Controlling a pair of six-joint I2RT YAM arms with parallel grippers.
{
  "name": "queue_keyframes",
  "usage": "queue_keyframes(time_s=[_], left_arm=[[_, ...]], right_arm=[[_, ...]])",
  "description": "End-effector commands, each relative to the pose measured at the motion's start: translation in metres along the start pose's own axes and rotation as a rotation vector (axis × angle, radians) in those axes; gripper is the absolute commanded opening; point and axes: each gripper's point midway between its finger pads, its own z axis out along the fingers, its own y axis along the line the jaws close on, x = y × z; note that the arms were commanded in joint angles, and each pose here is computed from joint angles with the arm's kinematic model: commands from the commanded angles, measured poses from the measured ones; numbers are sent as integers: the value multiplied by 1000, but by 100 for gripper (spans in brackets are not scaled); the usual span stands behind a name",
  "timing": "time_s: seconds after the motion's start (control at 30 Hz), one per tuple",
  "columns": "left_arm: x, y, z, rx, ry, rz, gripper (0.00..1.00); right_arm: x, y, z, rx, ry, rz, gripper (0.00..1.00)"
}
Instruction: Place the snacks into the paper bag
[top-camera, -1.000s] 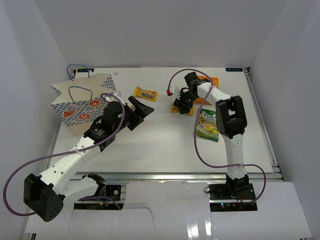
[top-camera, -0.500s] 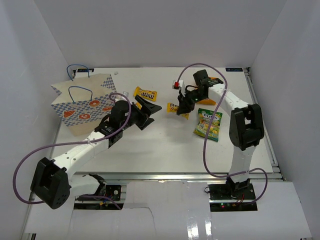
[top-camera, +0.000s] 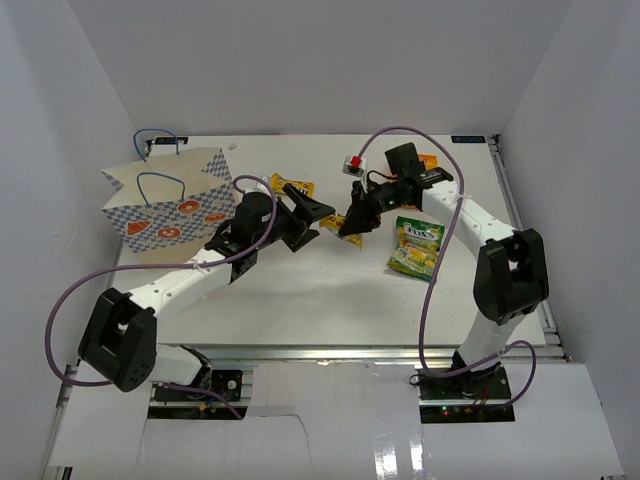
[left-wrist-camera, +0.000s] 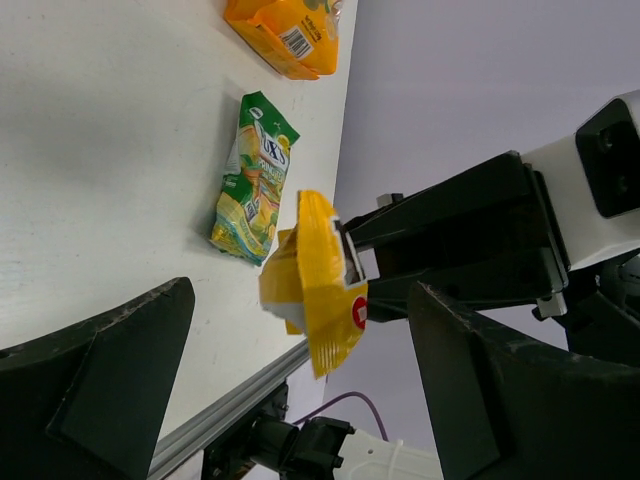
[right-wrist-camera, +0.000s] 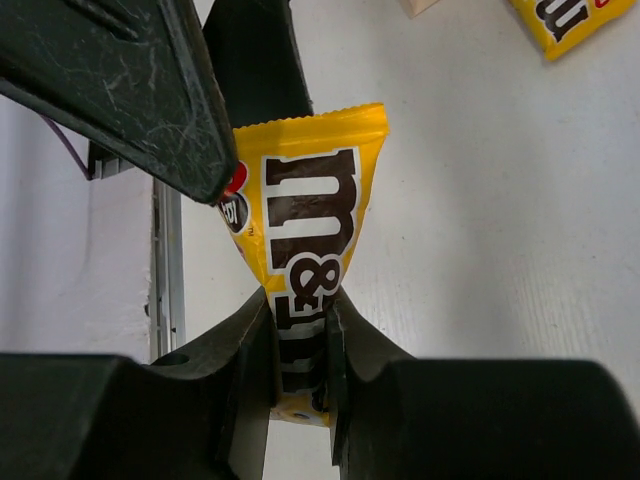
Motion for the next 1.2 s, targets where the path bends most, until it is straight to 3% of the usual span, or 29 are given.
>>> queue_keyframes(time_s=[0.0, 0.1, 0.2, 0.33, 0.5, 0.6, 0.8, 0.97, 1.17], left_arm=[[-3, -26, -1, 71, 2, 27, 98], [-1, -21, 0, 59, 6, 20, 95], [3, -13, 2, 42, 21, 4, 84], [5, -9, 2, 31, 28, -16, 61], [4, -13, 2, 41, 29, -9, 48], [4, -16, 1, 45, 36, 7, 34], [-6, -24, -8, 23, -9, 87, 11], [-25, -23, -26, -76, -78, 219, 5], [-80, -71, -73, -97, -266, 429, 4]], right_arm=[[-18, 16, 2, -33, -48, -21, 24], [-22, 20, 6, -41, -51, -24, 24], [-28, 23, 9, -46, -58, -33, 25], [-29, 21, 11, -40, -58, -33, 25], [-28, 20, 13, -38, -54, -35, 28], [-30, 21, 14, -44, -55, -39, 35], [-38, 26, 10, -53, -65, -70, 64], [-49, 31, -1, -38, -72, -150, 77], [-64, 23, -46, 44, -121, -215, 82]])
